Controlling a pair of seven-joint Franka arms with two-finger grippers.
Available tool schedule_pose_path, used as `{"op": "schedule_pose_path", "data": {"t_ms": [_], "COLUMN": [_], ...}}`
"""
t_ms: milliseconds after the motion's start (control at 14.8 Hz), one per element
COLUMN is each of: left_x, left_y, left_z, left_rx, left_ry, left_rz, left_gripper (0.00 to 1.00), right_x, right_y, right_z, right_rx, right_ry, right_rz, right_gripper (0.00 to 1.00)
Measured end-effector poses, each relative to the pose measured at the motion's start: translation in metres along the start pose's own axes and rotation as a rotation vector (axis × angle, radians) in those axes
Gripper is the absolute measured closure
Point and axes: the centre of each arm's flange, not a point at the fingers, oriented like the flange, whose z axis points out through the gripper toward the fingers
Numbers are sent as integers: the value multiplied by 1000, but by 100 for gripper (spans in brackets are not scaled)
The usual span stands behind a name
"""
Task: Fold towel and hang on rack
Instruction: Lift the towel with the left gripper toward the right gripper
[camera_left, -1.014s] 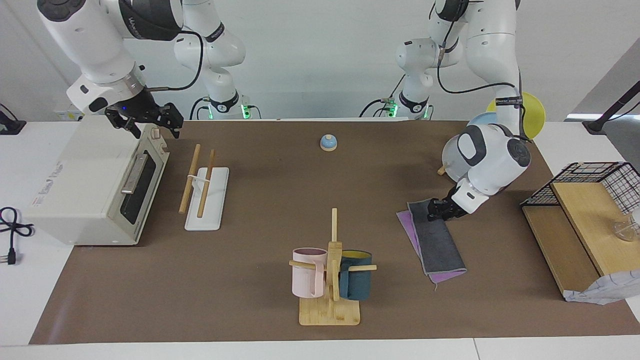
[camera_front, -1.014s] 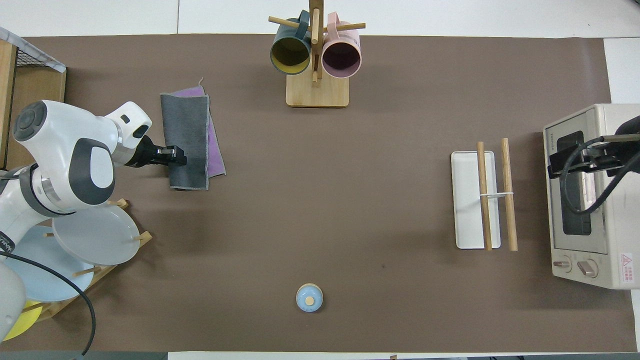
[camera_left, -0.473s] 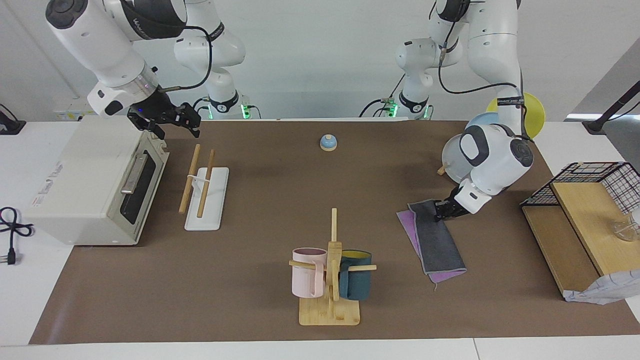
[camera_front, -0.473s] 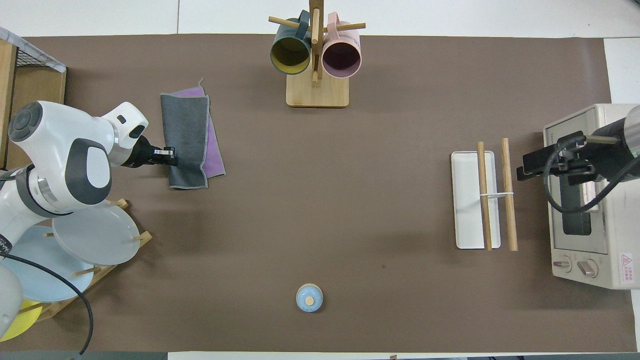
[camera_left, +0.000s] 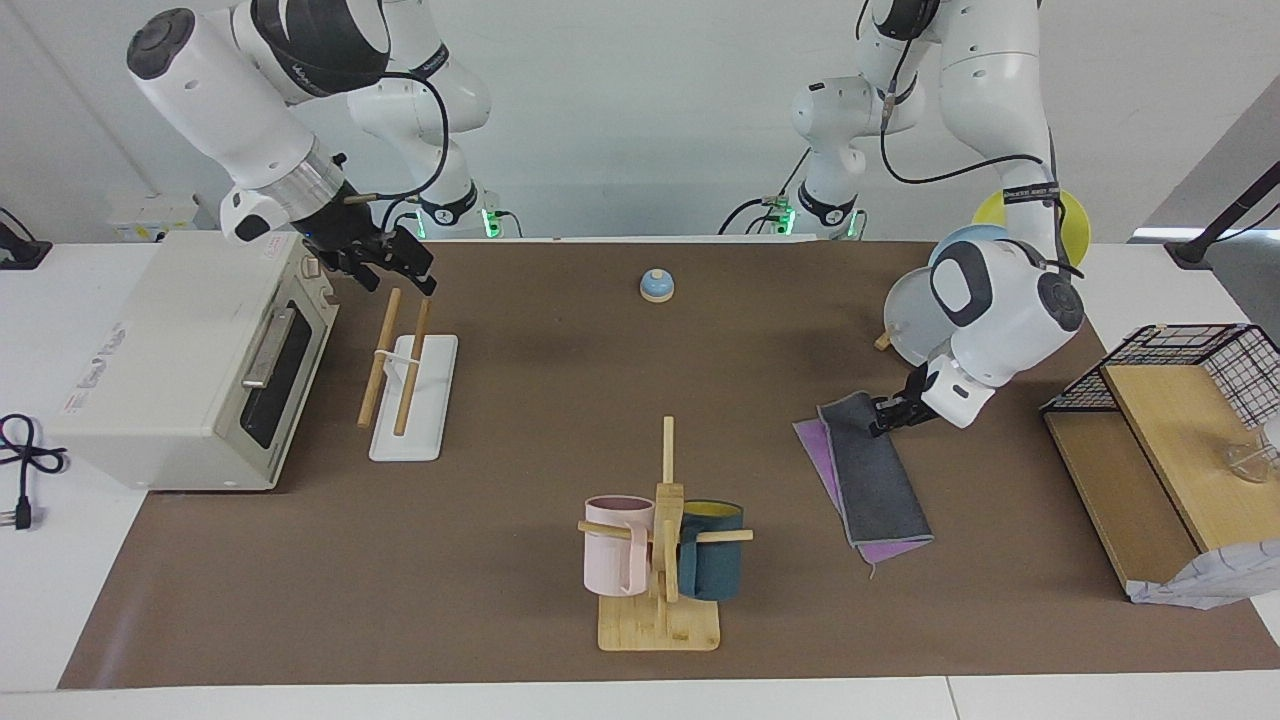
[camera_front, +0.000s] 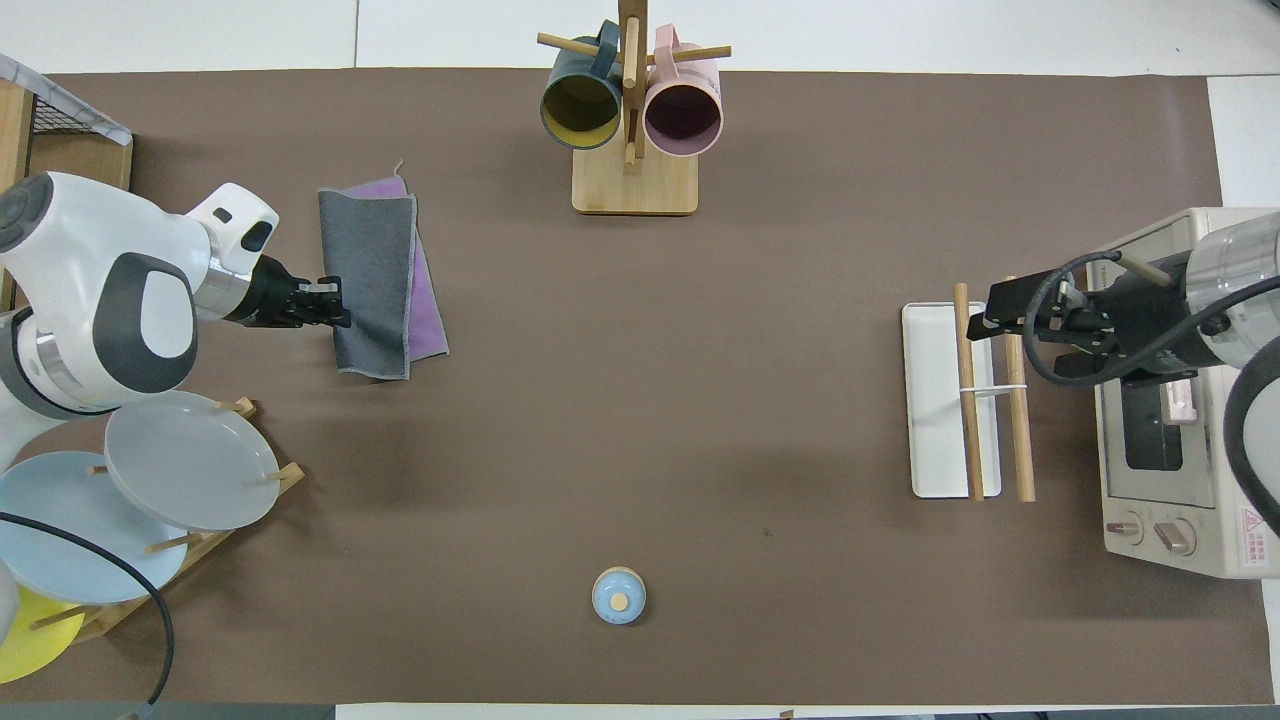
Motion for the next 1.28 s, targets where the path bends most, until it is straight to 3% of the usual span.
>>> {"op": "schedule_pose_path", "data": {"t_ms": [203, 405, 878, 1284], "left_x": [-8, -17, -61, -115], "left_y": [23, 51, 158, 226], "left_z": [-47, -82, -124, -149], "left_rx": [-5, 6, -10, -59], "left_ry": [-21, -24, 21, 34], "left_rz": [-149, -289, -746, -1154], "left_gripper": [98, 98, 98, 98], "right_x": [-13, -30, -74, -115], "right_y": [-22, -53, -143, -185], "right_z": [5, 10, 28, 65], "right_rx": [64, 146, 376, 371], "right_ry": [-12, -67, -111, -200], "right_rz": [129, 326, 750, 916], "right_gripper": [0, 0, 0, 0]}}
